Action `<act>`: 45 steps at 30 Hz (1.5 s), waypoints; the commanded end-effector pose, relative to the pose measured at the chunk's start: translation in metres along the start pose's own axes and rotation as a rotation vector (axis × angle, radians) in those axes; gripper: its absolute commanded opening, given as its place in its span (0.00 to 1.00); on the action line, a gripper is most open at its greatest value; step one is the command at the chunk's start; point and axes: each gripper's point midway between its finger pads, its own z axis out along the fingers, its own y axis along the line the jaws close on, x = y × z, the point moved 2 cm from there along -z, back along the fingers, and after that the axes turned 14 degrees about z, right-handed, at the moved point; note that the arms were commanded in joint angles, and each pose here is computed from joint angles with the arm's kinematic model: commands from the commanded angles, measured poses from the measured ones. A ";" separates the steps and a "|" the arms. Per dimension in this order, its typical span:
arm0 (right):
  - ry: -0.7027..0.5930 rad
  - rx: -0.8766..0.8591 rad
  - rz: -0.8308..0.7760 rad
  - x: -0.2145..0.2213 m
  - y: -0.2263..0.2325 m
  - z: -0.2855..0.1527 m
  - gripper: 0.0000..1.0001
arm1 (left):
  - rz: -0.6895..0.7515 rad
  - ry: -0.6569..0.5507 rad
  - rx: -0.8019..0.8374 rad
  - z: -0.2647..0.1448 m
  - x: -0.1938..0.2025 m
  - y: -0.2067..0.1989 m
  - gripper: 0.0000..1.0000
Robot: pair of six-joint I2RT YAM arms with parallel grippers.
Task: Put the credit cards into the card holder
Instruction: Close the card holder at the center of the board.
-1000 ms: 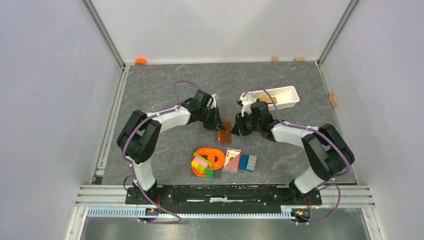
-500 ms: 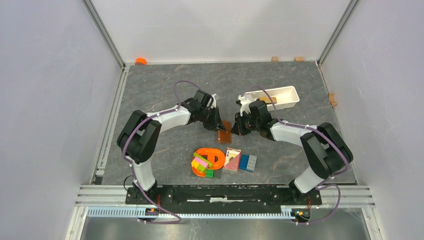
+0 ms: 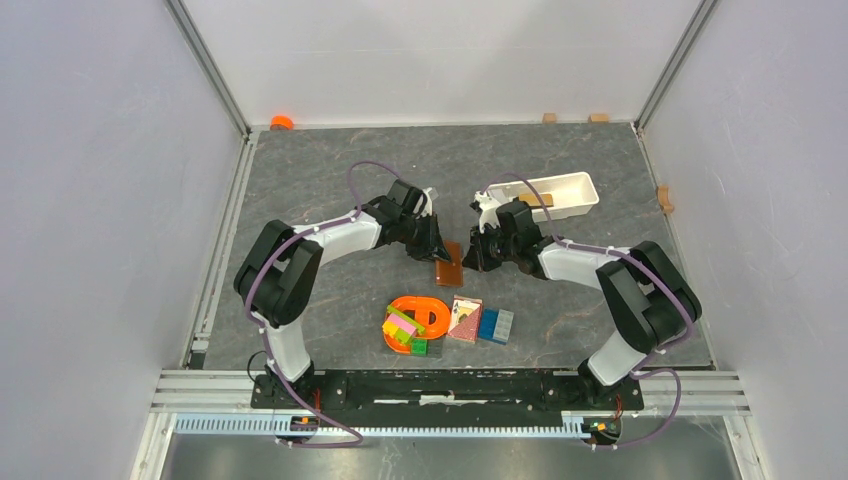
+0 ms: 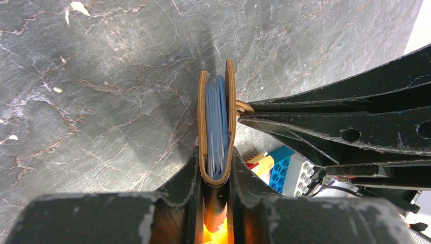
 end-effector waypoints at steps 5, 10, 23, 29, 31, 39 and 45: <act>-0.036 -0.043 -0.060 -0.017 0.011 0.002 0.00 | 0.053 -0.030 0.005 -0.002 -0.014 -0.003 0.02; -0.063 -0.154 -0.106 -0.017 0.028 -0.002 0.00 | 0.056 -0.021 -0.025 0.001 -0.011 0.004 0.02; -0.054 -0.257 -0.129 -0.013 0.041 -0.002 0.00 | 0.068 -0.009 -0.065 0.003 -0.010 0.012 0.02; -0.035 -0.241 -0.128 -0.011 0.038 0.002 0.00 | 0.065 -0.005 -0.060 0.004 -0.010 0.011 0.02; -0.034 -0.235 -0.132 -0.011 0.039 0.004 0.00 | 0.065 -0.005 -0.057 0.004 -0.010 0.010 0.02; -0.037 -0.229 -0.141 -0.013 0.044 0.010 0.00 | 0.059 -0.001 -0.055 0.006 -0.009 0.011 0.02; -0.056 -0.219 -0.147 -0.017 0.047 0.011 0.00 | 0.054 0.005 -0.051 0.007 -0.008 0.011 0.02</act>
